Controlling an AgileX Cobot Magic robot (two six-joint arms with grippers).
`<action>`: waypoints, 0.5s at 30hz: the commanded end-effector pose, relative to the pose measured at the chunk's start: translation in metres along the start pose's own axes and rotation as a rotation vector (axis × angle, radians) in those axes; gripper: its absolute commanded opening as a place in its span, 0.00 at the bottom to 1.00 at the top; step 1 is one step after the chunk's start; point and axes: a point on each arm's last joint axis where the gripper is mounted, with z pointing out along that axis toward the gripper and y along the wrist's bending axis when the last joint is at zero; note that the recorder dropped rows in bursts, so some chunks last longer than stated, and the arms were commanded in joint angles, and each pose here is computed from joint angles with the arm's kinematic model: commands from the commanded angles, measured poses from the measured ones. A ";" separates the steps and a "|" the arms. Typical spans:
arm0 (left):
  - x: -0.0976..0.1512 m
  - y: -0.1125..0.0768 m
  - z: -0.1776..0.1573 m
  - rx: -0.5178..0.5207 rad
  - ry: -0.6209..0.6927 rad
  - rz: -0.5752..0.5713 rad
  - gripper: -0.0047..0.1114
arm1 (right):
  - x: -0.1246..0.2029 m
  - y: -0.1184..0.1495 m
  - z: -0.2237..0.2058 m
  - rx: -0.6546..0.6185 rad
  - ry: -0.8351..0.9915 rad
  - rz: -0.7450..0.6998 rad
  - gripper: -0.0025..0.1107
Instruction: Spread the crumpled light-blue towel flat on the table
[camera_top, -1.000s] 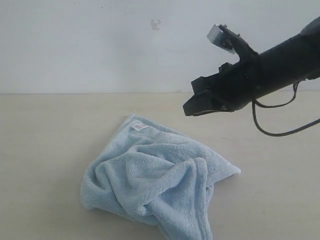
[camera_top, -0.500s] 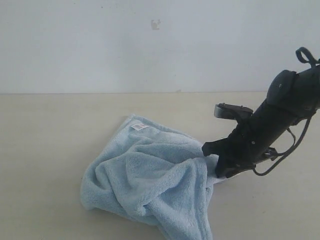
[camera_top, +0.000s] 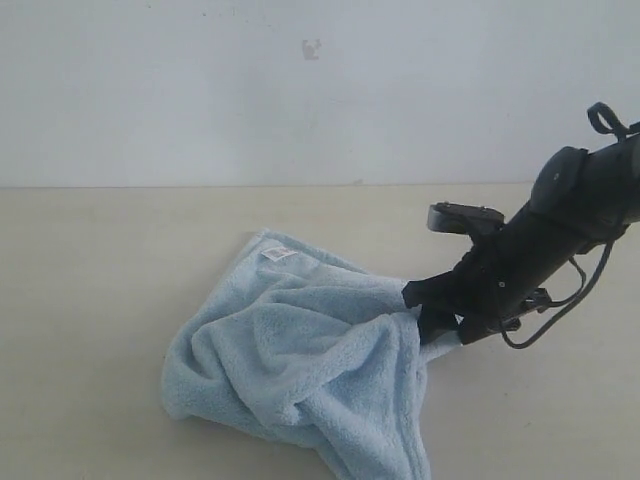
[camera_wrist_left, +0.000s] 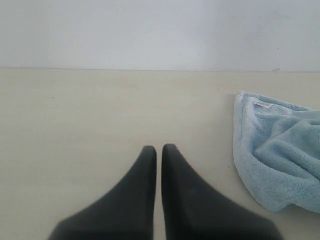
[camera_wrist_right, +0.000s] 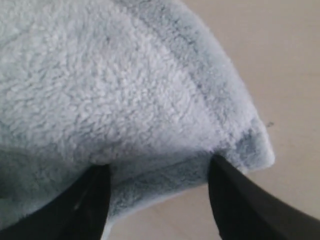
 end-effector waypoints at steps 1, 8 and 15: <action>-0.001 -0.001 0.000 0.010 -0.007 0.003 0.07 | -0.004 -0.004 -0.010 0.071 -0.029 -0.053 0.52; -0.001 -0.001 0.000 0.010 -0.007 0.003 0.07 | -0.002 -0.016 -0.011 0.199 -0.021 0.065 0.52; -0.001 -0.001 0.000 0.010 -0.007 0.003 0.07 | -0.003 -0.002 -0.009 0.051 -0.024 -0.011 0.52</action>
